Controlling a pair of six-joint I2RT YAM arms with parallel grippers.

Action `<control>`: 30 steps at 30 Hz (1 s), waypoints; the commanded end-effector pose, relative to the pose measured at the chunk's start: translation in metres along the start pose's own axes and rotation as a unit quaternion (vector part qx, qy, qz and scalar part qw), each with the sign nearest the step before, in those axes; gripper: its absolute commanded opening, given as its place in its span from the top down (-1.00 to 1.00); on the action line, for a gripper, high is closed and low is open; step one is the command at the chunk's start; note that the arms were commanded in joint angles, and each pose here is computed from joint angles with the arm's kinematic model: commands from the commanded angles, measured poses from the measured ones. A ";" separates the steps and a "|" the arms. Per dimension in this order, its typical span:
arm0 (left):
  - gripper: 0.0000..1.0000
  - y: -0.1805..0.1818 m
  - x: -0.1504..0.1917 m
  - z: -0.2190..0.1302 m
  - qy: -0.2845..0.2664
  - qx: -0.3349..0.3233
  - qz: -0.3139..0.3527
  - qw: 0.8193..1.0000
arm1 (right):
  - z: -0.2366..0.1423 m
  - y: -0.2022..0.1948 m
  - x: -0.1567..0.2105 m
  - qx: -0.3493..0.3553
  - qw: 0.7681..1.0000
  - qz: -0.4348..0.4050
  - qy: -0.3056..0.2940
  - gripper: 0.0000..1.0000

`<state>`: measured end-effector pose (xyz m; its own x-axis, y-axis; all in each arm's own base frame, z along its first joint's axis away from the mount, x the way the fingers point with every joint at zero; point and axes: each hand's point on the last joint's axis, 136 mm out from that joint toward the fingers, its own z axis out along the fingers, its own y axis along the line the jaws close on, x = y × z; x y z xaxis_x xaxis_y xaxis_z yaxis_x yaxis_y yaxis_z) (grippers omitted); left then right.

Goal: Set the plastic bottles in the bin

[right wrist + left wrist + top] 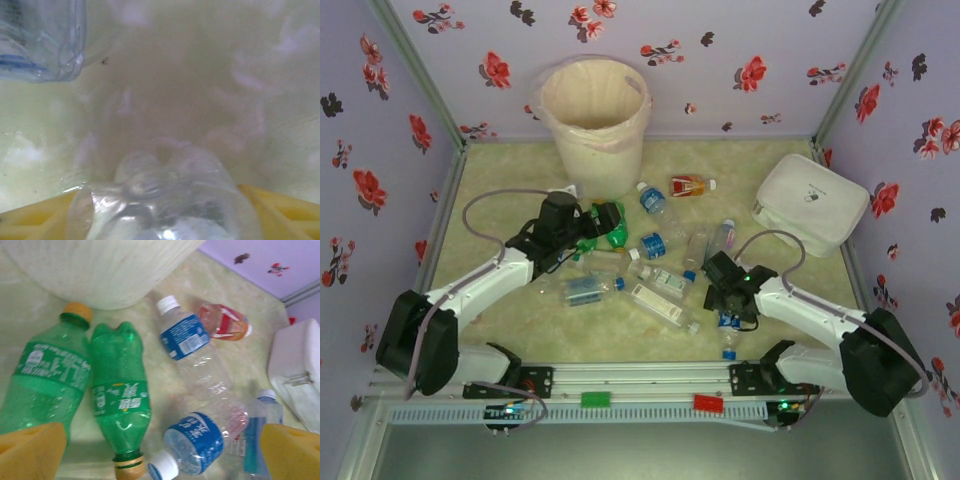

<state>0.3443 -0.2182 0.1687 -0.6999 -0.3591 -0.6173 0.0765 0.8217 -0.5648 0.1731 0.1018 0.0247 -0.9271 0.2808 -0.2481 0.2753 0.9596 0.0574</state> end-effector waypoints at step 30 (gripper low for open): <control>-1.00 -0.088 0.030 -0.074 -0.024 0.279 0.097 0.955 | -0.165 0.226 -0.149 -0.384 0.912 -0.042 -0.136 0.05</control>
<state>0.2807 -0.2575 0.2150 -0.6618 -0.2894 -0.6915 0.4551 0.5779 -0.6774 0.3247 0.2484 0.2100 -0.7989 0.2909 -0.5264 -0.0620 0.8308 0.5532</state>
